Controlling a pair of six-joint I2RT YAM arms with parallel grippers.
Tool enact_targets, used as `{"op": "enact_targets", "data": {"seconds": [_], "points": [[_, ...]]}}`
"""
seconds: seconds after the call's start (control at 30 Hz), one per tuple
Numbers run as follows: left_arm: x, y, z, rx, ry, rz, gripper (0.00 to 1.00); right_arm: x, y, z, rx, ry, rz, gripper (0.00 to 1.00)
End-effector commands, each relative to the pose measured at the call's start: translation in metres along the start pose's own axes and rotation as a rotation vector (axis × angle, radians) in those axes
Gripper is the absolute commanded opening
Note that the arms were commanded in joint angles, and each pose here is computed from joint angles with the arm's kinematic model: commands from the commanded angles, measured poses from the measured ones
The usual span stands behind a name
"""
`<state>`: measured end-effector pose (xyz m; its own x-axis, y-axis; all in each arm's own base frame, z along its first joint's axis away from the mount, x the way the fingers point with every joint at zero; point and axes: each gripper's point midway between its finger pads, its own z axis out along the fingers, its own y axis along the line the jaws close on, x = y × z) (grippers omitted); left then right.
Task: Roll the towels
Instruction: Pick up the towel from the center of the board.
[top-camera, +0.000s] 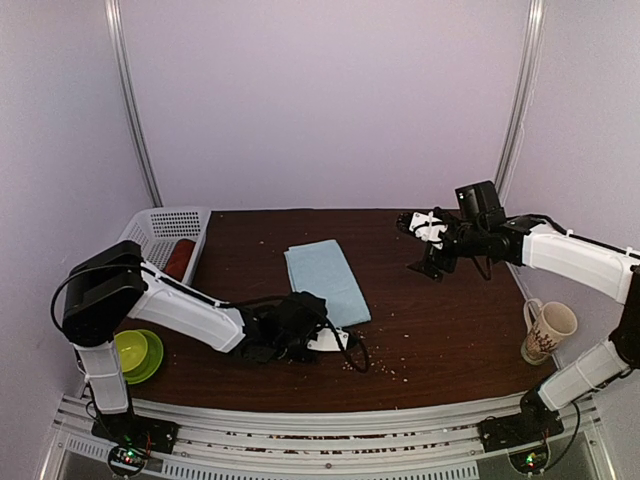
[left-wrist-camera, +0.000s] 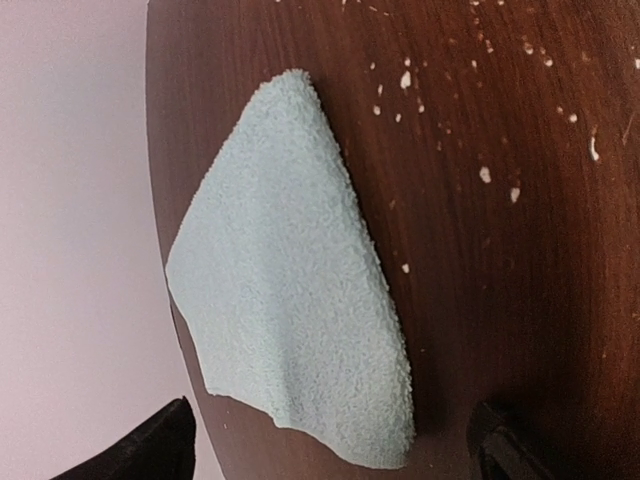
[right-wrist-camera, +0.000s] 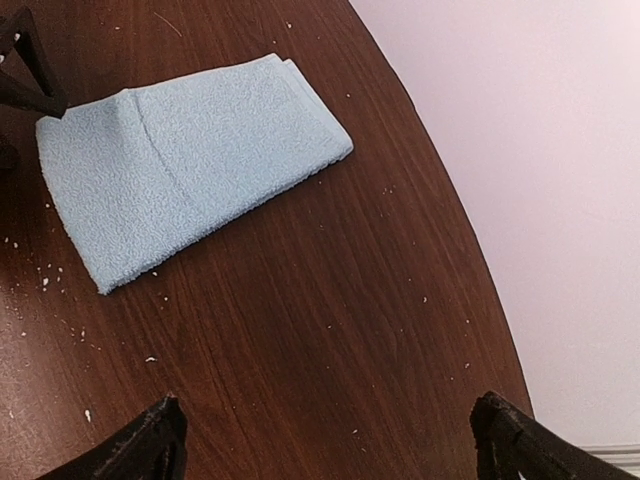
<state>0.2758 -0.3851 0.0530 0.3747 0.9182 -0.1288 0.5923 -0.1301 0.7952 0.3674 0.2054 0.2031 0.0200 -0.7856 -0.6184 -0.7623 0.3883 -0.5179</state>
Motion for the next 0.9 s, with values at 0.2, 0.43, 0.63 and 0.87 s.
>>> {"op": "enact_targets", "data": {"seconds": [0.2, 0.43, 0.63, 0.87], "points": [[0.027, -0.051, 0.019, 0.142, 0.130, 0.054, 0.78, -0.015, 0.008, 0.002, -0.066, -0.087, 0.032, 1.00], [0.032, -0.063, 0.020, 0.188, 0.138, 0.053, 0.56, -0.016, 0.012, 0.012, -0.092, -0.100, 0.052, 1.00], [0.031, -0.073, 0.024, 0.245, 0.134, 0.052, 0.18, -0.015, 0.017, 0.009, -0.099, -0.112, 0.014, 1.00], [0.033, -0.078, 0.027, 0.278, 0.141, 0.030, 0.00, -0.011, 0.025, 0.006, -0.090, -0.134, -0.082, 1.00]]}}
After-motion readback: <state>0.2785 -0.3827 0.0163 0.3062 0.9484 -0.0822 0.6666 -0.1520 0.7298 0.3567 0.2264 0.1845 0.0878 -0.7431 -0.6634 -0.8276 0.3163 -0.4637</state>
